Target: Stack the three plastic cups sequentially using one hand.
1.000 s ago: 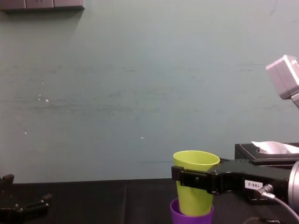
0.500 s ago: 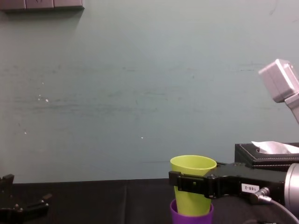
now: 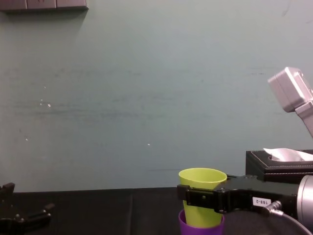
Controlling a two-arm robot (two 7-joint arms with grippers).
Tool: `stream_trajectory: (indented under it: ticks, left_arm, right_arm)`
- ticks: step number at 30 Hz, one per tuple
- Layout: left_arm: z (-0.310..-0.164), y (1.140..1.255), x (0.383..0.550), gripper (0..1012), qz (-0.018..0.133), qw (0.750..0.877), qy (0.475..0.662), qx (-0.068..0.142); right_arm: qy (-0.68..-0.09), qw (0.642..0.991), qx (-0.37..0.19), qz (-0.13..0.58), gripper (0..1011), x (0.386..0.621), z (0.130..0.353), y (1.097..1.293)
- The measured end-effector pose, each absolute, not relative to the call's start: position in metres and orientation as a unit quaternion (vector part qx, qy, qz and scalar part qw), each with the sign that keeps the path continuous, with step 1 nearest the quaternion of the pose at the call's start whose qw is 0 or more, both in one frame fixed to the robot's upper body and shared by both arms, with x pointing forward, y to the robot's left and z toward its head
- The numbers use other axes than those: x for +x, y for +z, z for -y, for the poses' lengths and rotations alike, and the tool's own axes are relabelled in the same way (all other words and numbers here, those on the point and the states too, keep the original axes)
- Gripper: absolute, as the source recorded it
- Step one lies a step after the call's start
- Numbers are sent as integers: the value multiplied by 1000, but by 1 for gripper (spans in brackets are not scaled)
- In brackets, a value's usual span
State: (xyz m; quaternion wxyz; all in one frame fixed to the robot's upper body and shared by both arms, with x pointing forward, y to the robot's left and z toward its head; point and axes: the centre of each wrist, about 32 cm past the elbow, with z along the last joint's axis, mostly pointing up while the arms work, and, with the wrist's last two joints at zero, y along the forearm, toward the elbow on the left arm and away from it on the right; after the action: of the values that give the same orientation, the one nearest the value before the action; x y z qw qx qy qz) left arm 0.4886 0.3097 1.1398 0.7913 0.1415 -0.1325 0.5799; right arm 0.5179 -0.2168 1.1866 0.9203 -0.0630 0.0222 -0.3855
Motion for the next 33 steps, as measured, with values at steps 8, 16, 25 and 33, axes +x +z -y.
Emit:
stream_trajectory:
  ticks: [8, 16, 25, 33]
  left_arm:
    - [-310, 1140, 489, 1011, 132, 791, 580, 141]
    - [-310, 1140, 489, 1011, 132, 791, 580, 141]
    - [-310, 1140, 489, 1011, 132, 791, 580, 141]
    - [-310, 1140, 489, 1011, 132, 791, 580, 142]
  right_arm:
    - [-387, 919, -68, -27, 747, 518, 217, 1185]
    - [-386, 919, -78, -29, 747, 518, 216, 1183]
    - [-384, 919, -85, -31, 747, 518, 215, 1183]
    - [-384, 919, -85, -31, 746, 518, 215, 1183]
